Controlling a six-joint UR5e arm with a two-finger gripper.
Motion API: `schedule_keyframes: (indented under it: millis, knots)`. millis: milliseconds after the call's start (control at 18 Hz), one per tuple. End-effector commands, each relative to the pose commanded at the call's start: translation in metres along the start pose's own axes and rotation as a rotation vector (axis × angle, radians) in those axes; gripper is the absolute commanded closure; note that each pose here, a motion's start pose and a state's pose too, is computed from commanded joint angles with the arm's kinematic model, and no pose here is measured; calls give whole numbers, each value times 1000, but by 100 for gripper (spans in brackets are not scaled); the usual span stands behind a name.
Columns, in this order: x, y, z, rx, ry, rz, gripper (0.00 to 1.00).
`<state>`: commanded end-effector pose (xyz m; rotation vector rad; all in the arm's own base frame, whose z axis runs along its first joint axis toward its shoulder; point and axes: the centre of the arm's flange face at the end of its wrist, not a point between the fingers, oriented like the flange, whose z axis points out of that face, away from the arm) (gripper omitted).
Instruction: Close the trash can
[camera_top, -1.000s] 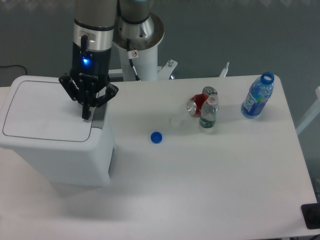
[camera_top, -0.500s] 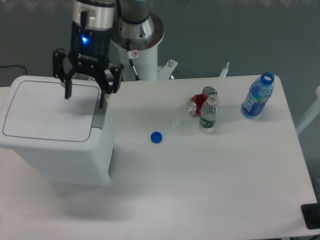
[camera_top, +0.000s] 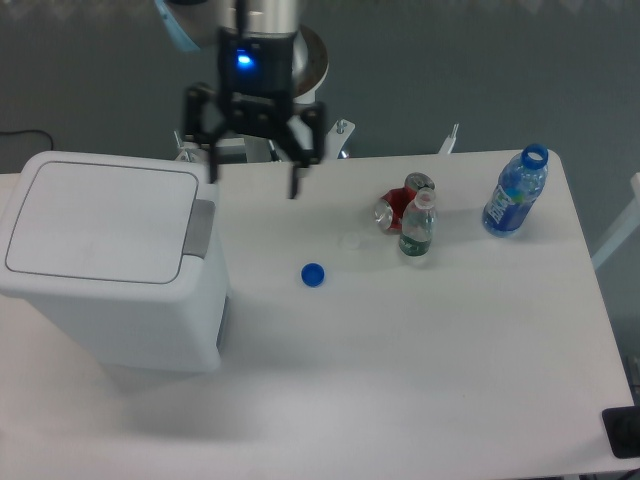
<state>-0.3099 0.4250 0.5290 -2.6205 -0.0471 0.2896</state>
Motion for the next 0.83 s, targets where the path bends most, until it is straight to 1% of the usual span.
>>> schedule_keyframes:
  millis: [111,222,278,333,500,611,722,833]
  knots:
    - [-21,13,16,-44,-9,60,0]
    - [-40,25,36,-77,8,169,0]
    - [-48,25,40,-94,2,214,0]
    - [-54,24,35,-122,-26,248,0]
    - [-65,31,47,-220,-61,283,0]
    - [-67,36,51,-270,-71,335,0]
    - [-65,40,54,-295,-69,369,0]
    - [-63,41,53,-294,-68,368,0]
